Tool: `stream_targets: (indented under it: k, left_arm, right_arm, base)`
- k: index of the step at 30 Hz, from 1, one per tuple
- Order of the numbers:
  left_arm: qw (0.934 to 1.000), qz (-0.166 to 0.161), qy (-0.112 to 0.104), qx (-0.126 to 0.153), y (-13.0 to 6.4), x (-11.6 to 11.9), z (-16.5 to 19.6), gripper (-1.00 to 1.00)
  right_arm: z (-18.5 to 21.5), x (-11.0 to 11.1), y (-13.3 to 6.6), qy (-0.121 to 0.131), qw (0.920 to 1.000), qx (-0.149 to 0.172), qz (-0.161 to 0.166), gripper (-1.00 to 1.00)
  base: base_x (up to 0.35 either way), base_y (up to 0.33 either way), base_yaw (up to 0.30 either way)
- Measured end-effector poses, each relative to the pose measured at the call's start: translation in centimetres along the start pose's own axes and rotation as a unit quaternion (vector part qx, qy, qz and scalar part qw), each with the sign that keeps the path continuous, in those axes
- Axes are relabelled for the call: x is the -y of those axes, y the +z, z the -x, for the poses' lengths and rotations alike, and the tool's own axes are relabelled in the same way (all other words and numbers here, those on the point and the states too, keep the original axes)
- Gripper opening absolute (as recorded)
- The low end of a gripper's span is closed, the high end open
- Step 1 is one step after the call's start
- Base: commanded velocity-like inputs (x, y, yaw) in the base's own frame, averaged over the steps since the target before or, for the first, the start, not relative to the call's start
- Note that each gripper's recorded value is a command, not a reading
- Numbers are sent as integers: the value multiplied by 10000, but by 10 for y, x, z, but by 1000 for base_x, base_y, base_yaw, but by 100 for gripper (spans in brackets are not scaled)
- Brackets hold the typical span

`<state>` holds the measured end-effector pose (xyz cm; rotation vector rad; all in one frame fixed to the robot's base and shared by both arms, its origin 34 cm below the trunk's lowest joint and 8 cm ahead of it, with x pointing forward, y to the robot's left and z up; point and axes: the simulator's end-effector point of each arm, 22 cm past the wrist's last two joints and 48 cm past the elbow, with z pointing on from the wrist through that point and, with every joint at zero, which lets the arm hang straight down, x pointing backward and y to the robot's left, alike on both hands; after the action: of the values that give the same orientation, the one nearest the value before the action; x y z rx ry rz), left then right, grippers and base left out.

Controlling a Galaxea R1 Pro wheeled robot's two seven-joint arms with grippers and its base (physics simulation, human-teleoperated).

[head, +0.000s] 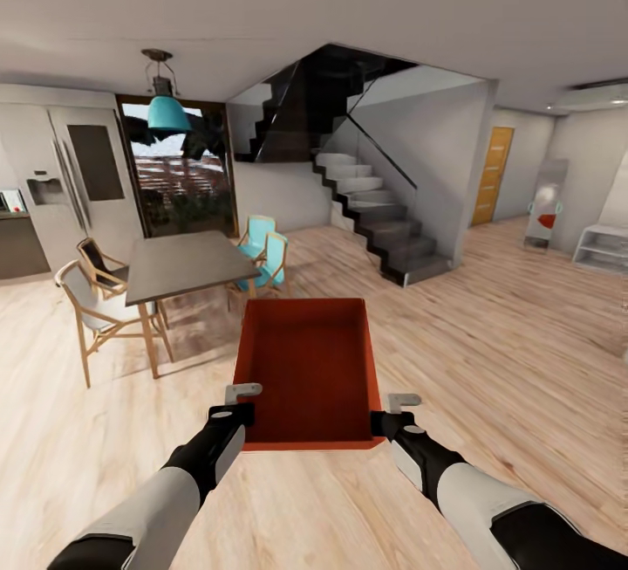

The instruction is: Move the two storage containers from the living room to the garage. In the garage, place one container on the floor and stack the other container on top of it (either order is fine).

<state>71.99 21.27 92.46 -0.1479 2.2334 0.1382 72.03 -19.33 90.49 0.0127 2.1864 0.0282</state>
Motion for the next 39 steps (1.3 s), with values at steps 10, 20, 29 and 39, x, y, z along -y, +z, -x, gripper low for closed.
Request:
stream_targets:
  k: [10, 20, 29, 39]
  left_arm:
    - [10000, -1, -3, 26, -2, 0, 3, -100]
    - [10000, -3, -7, 56, -4, 0, 6, -100]
    - [10000, 0, -9, 83, -5, 0, 9, -100]
    - [10000, -2, -13, 89, -5, 0, 9, -100]
  right_arm:
    - [3, 0, -1, 3, 10000, 26, 2, -100]
    - [6, 0, -3, 3, 10000, 56, 2, -100]
    - [9, 0, -4, 7, 10000, 86, 5, -100]
    - [10, 0, -4, 9, 10000, 95, 3, -100]
  base:
    - [324, 0, -227]
    - [324, 0, -227]
    - [324, 0, -159]
    - [324, 0, -125]
